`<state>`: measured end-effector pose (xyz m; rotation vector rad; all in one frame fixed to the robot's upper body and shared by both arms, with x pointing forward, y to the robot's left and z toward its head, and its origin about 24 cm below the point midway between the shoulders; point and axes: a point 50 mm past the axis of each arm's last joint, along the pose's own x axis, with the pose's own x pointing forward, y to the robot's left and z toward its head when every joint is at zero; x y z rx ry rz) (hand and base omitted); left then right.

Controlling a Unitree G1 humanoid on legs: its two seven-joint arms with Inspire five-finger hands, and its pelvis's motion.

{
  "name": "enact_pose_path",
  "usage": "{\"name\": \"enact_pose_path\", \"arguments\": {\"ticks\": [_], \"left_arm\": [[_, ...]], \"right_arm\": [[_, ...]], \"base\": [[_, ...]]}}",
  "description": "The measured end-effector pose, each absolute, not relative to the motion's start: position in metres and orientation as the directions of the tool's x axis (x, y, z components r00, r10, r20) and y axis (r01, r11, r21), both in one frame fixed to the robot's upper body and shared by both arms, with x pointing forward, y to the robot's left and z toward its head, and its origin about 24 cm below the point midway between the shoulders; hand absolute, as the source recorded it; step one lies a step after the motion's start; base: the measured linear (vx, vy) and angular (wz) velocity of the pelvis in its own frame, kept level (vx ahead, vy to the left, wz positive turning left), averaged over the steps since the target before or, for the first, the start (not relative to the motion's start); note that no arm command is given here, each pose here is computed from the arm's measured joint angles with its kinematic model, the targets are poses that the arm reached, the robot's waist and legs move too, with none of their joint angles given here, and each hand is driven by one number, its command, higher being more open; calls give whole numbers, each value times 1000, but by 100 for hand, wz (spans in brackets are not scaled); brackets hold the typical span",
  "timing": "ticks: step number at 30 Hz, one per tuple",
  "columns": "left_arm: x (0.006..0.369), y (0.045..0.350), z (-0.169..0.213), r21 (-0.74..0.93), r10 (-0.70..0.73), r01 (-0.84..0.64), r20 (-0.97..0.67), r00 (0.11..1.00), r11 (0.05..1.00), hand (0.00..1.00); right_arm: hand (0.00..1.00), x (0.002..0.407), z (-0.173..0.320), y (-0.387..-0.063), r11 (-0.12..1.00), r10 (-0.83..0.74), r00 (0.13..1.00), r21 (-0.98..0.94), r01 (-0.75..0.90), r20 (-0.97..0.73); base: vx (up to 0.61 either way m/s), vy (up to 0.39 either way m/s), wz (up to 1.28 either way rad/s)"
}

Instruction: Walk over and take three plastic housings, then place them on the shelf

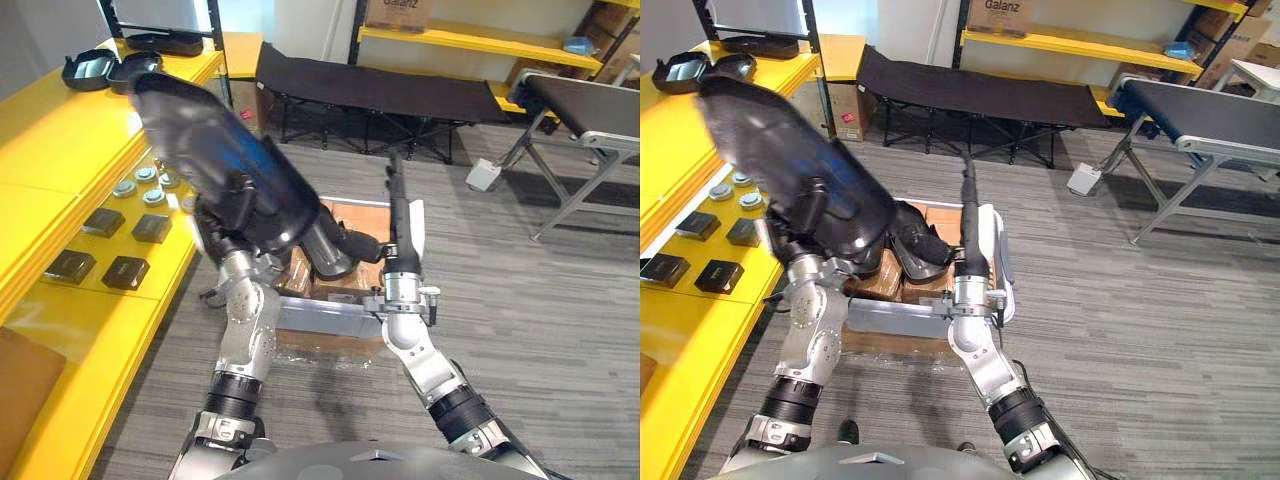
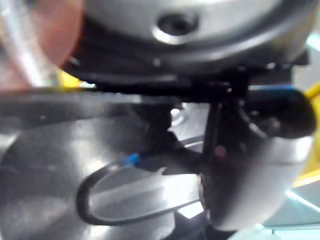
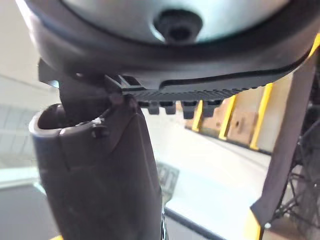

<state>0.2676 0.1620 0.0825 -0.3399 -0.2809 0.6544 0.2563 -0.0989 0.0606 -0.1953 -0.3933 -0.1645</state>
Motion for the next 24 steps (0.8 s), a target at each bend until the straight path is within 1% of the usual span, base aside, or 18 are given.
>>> {"name": "enact_pose_path", "arguments": {"ticks": [2,3,5,7,10,11,12,13,14,15,17,18,19,22,24], "left_arm": [[255,182,81,-292,744,-686,212,633,667,0],[251,186,81,-260,767,-721,233,598,642,0],[245,190,77,-199,776,-755,267,572,625,0],[240,190,72,-132,764,-767,289,577,628,0],[235,190,66,-94,731,-739,276,624,667,0],[233,191,64,-91,722,-729,271,637,678,0],[228,190,62,-103,695,-696,253,673,711,0],[227,189,60,-109,681,-679,244,690,726,0],[223,187,57,-127,648,-638,224,728,760,0],[220,186,56,-139,630,-615,213,747,776,0],[209,182,53,-218,538,-501,173,825,838,0],[208,182,52,-234,516,-474,167,840,849,0],[204,180,51,-283,461,-408,154,874,868,0],[198,180,49,-334,396,-328,160,904,884,0],[192,182,50,-330,380,-310,172,909,892,0]], "right_arm": [[100,250,54,-110,969,-188,921,-86,230,340],[100,249,51,-114,971,-206,928,-52,233,311],[100,246,44,-121,971,-233,939,8,238,252],[100,241,39,-124,975,-219,957,90,205,192],[100,232,31,-126,975,-171,978,166,150,118],[100,230,28,-126,976,-160,982,168,142,102],[100,227,22,-128,976,-142,988,172,130,59],[100,225,19,-130,976,-136,990,175,127,38],[100,221,13,-133,979,-130,992,160,128,0],[100,219,10,-134,981,-129,992,147,130,-14],[100,209,2,-138,989,-130,991,71,132,-34],[100,207,1,-140,990,-127,991,64,129,-38],[100,206,0,-141,991,-116,992,61,118,-41],[100,208,1,-141,995,-79,996,59,81,-30],[100,208,2,-140,997,-54,998,55,56,-27]], "base": [[8,-10,-9],[20,-8,-11],[17,-8,-6],[16,-7,-10],[17,-5,-12],[15,-4,-15],[16,-4,-14],[29,-3,-16],[31,-2,-10],[46,-4,-11],[34,-7,-6],[18,-11,-10],[7,-14,-12],[-15,-15,-9],[-35,-13,-7]]}}
